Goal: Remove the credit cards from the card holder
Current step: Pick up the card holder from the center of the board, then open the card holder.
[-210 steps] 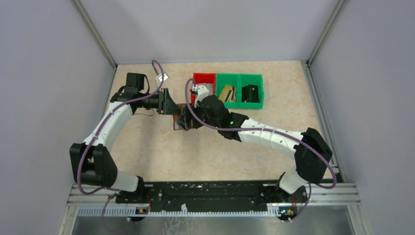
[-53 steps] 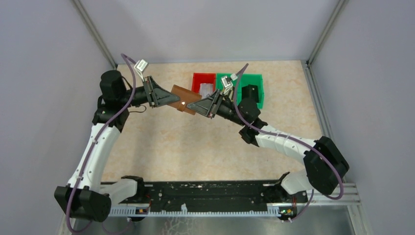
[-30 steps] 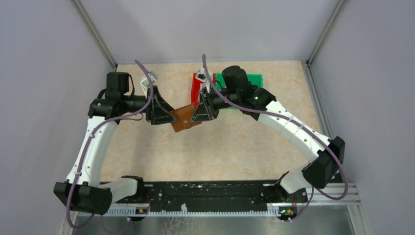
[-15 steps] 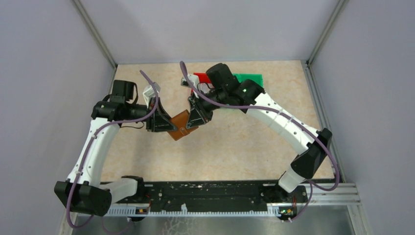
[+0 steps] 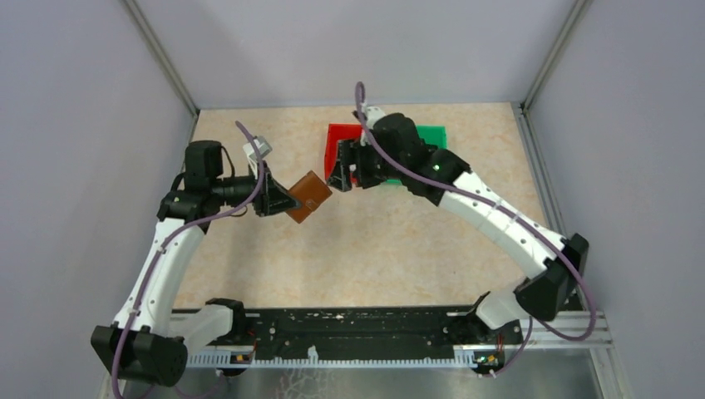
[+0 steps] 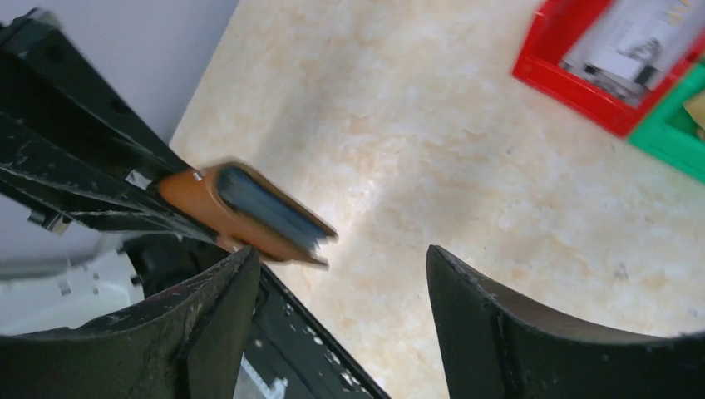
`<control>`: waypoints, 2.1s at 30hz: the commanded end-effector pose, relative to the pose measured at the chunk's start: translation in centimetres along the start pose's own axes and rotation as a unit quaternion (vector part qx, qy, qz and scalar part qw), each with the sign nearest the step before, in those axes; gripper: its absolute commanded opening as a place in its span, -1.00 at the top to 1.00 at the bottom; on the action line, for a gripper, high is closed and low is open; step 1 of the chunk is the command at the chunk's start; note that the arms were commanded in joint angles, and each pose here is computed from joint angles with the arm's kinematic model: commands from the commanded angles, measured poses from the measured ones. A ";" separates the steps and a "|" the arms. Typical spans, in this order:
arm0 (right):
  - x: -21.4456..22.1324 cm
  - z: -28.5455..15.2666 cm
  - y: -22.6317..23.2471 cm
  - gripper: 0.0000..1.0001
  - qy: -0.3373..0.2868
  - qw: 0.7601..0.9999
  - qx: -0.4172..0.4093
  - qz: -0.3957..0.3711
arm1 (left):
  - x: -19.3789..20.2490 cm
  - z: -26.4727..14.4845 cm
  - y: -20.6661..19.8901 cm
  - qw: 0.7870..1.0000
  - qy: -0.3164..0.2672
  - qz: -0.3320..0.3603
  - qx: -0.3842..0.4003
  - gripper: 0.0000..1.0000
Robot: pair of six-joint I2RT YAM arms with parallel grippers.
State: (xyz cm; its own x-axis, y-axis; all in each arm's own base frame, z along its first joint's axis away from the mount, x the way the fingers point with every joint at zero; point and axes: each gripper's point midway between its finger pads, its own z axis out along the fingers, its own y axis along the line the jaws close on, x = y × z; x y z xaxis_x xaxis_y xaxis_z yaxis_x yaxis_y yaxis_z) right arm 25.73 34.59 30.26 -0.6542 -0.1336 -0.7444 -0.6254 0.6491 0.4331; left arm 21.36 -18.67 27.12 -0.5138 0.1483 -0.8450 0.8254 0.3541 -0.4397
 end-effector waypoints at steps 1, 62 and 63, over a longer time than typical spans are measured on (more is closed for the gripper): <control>-5.0 -4.3 -0.5 -0.45 -0.187 0.970 0.028 0.150 | -5.5 -0.8 2.7 0.989 -0.095 0.009 -0.116 1.00; -4.7 4.1 6.6 1.00 -0.163 0.940 -0.052 0.295 | -5.7 -2.5 -2.8 0.973 -0.145 0.173 -0.054 1.00; -4.6 4.0 6.4 1.00 -0.165 0.941 -0.047 0.293 | -5.7 -2.5 -2.7 0.972 -0.146 0.174 -0.056 1.00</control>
State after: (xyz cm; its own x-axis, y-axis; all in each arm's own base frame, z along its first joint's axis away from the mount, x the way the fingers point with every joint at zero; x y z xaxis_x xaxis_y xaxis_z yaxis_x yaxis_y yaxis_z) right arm 24.79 42.43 31.51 -0.8123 0.3864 -0.4368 -0.2155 0.4971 0.8405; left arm 24.75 -16.40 31.83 -0.1691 0.0328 -0.9850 0.8065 0.5791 -0.1192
